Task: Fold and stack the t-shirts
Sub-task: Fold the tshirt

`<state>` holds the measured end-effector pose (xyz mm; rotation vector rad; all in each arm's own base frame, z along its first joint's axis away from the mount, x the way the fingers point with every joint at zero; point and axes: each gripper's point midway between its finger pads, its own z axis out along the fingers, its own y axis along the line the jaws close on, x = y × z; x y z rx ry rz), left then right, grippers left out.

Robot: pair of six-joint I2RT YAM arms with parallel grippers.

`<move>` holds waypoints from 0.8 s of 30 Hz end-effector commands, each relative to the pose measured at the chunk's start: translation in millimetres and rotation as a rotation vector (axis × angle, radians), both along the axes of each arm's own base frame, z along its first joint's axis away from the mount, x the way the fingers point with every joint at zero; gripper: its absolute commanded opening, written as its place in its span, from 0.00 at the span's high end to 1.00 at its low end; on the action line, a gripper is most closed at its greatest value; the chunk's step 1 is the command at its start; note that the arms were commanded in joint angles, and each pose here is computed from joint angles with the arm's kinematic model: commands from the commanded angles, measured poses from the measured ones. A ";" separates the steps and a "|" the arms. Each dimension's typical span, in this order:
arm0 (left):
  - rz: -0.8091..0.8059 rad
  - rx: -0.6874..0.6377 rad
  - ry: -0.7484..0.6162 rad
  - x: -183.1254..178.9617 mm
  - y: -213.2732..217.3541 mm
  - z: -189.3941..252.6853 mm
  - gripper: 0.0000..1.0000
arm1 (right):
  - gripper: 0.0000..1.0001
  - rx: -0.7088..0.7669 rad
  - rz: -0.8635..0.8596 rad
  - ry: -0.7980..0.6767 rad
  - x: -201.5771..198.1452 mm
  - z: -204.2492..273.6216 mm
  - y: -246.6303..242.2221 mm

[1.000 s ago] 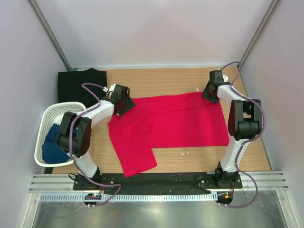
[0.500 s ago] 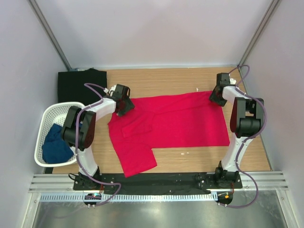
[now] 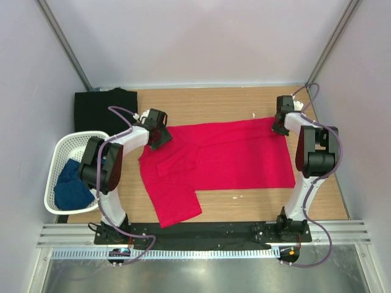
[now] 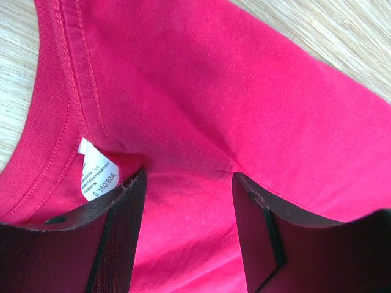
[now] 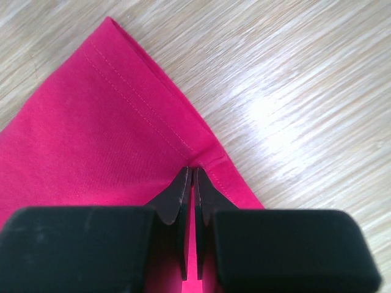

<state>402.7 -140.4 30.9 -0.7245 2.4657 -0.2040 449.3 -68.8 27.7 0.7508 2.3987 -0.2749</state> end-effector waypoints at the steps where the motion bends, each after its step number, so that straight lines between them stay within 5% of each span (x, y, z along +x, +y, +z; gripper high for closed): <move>1: 0.014 0.051 0.002 -4.4 14.9 6.7 0.40 | 0.91 -0.093 -0.025 -0.081 3.5 42.8 -17.2; 12: -0.012 0.057 -0.016 2.6 14.4 22.2 0.40 | 0.67 -0.032 0.013 -0.034 -7.7 37.8 -4.7; 19: -0.057 0.050 -0.132 34.4 4.5 73.4 0.38 | 0.63 0.092 0.126 -0.189 24.2 80.3 24.9; 24: -0.056 0.077 -0.102 54.2 4.0 62.2 0.39 | 0.63 0.145 0.163 -0.210 46.7 70.5 36.5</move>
